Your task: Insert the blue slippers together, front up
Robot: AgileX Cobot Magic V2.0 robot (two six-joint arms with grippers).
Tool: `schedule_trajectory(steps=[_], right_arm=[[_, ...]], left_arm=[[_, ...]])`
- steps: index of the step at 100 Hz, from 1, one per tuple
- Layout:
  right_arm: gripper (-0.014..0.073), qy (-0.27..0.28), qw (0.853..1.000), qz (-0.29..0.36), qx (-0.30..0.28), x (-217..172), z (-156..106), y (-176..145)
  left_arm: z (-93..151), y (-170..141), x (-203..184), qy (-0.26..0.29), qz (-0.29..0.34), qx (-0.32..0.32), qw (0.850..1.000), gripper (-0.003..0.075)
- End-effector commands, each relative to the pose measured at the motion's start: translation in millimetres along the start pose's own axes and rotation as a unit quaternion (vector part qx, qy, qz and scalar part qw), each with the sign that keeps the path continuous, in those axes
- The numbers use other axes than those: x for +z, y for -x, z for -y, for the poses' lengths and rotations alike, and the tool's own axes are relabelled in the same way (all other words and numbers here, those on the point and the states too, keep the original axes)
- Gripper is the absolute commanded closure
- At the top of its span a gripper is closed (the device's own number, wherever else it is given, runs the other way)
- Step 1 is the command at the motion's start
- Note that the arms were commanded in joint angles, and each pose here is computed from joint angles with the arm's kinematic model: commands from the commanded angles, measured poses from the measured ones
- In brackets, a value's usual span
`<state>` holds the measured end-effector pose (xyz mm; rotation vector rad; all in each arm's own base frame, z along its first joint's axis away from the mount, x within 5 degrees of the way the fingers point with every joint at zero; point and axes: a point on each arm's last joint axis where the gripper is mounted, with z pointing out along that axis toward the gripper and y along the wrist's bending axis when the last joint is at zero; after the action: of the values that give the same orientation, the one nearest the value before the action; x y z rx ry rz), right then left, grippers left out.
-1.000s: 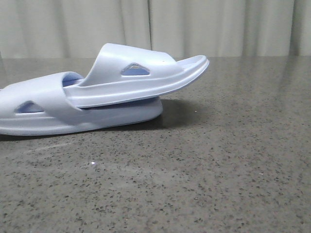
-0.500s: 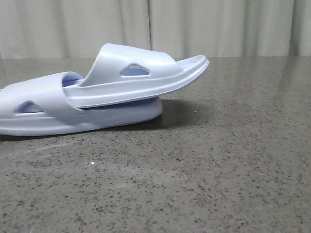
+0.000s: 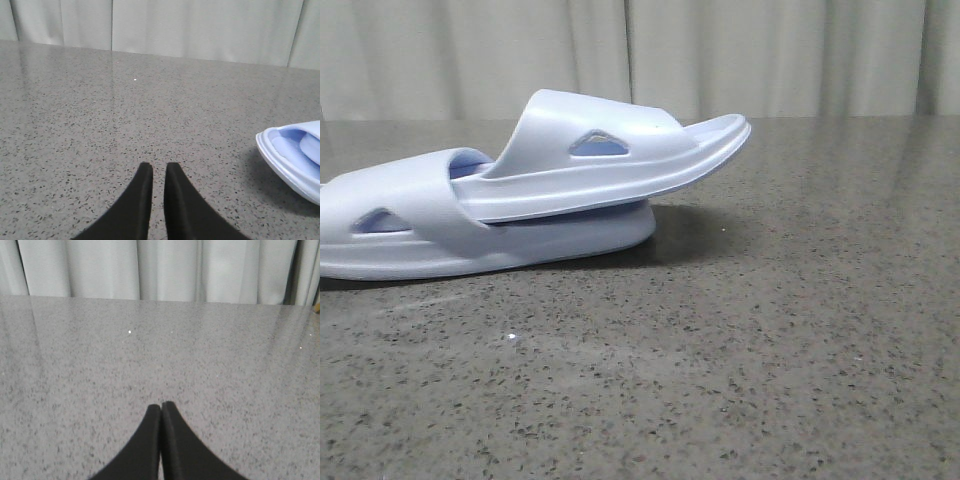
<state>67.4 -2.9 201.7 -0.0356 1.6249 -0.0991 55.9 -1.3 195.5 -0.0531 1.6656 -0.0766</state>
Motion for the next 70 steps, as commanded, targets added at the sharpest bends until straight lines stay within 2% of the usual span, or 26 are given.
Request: schedule_trajectory(steps=[1,4,24,70], right_arm=[[0.0675,-0.014,0.998,0.054,-0.002,-3.7,1.6,2.4],[0.0675,-0.01,0.999,0.034,-0.001,-4.8,0.8,-1.3],[0.0675,-0.014,1.0,0.023,-0.01,-10.0,0.6,-5.7],[0.0675,-0.016,0.999,0.042,-0.011,-11.4,1.0,-2.9]], left_arm=[[0.6,4.2,-0.6,-0.007,0.037,-0.008,0.999,0.0705],[0.6,4.2,-0.6,-0.007,0.037,-0.008,0.999,0.0705],[0.6,4.2,-0.6,-0.007,0.037,-0.008,0.999,0.0705],[0.6,4.2,-0.6,-0.007,0.037,-0.008,0.999,0.0705]])
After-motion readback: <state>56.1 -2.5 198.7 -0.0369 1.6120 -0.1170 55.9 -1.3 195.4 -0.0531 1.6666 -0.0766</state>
